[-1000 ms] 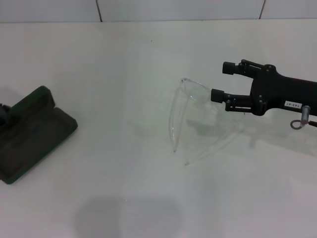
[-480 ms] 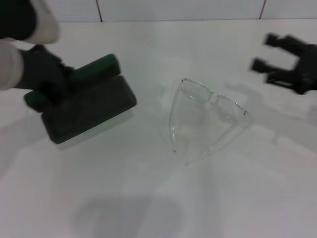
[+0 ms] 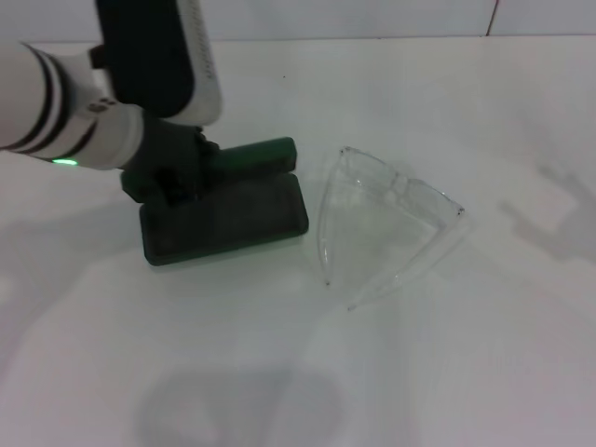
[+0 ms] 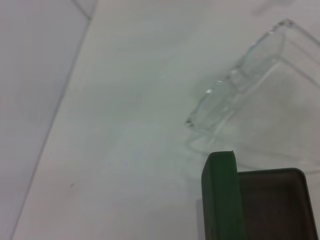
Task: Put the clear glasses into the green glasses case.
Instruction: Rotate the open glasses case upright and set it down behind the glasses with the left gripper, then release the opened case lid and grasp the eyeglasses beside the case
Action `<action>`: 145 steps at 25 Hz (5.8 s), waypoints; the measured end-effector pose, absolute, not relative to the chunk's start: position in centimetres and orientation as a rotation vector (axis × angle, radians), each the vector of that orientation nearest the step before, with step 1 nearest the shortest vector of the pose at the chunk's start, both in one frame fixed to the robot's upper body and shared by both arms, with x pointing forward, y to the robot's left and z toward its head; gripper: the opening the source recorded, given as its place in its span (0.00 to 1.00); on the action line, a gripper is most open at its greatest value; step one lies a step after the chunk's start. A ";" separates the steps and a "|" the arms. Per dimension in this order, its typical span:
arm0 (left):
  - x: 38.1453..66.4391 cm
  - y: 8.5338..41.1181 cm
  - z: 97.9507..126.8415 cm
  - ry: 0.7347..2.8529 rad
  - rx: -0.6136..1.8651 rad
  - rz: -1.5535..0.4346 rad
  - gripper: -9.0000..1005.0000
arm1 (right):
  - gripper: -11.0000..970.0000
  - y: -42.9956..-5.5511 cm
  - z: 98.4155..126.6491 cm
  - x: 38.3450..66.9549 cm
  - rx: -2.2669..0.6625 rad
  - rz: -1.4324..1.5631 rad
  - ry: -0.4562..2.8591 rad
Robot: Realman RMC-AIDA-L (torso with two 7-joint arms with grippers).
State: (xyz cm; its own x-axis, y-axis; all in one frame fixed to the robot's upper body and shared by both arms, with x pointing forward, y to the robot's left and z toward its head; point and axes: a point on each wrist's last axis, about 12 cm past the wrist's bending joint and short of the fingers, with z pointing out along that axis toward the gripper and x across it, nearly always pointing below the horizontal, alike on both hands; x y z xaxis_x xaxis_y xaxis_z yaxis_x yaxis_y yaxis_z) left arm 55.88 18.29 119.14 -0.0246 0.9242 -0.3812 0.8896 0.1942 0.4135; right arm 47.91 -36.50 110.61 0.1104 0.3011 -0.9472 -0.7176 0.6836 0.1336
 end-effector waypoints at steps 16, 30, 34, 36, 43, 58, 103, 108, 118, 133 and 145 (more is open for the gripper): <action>57.3 13.8 118.4 1.698 1.890 -0.027 0.24 | 0.89 -37.5 110.0 46.2 -0.359 0.753 1.261; 57.1 12.5 117.3 1.649 1.911 0.000 0.25 | 0.88 -37.5 110.0 46.1 -0.357 0.754 1.259; 57.2 12.6 117.2 1.654 1.880 0.007 0.26 | 0.88 -37.5 109.9 45.9 -0.356 0.757 1.257; 57.3 12.7 117.1 1.664 1.861 0.017 0.26 | 0.88 -37.5 109.9 45.8 -0.356 0.758 1.256; 57.2 12.5 116.2 1.699 1.864 0.072 0.27 | 0.88 -37.5 109.7 45.5 -0.347 0.756 1.255; 57.1 12.1 115.9 1.737 1.831 0.082 0.29 | 0.88 -37.5 109.6 45.4 -0.347 0.750 1.253; 55.1 13.1 119.6 1.654 1.516 0.025 0.34 | 0.88 -38.3 111.1 46.0 -0.513 0.855 1.386; 54.7 14.4 120.4 1.613 1.314 -0.181 0.33 | 0.88 -38.7 113.0 47.5 -0.650 0.818 1.534; 53.9 21.1 120.7 1.565 0.890 -0.790 0.33 | 0.88 -37.5 116.8 52.8 -0.810 0.684 1.879; 50.9 27.3 114.3 1.346 0.812 -1.267 0.33 | 0.87 -26.3 122.2 62.4 -1.336 0.474 2.176; 49.5 27.8 111.8 1.360 0.759 -1.247 0.33 | 0.87 -17.4 123.1 65.2 -1.596 0.244 2.232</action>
State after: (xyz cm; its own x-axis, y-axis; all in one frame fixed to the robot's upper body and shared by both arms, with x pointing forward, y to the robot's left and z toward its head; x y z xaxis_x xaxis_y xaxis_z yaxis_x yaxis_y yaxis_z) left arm 49.52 27.75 111.77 -0.2075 -0.2033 -0.9569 0.9357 0.2440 -0.2548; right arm 65.17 -17.44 123.07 -0.2798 -0.8706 -0.4046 -0.9374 0.3387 -0.0805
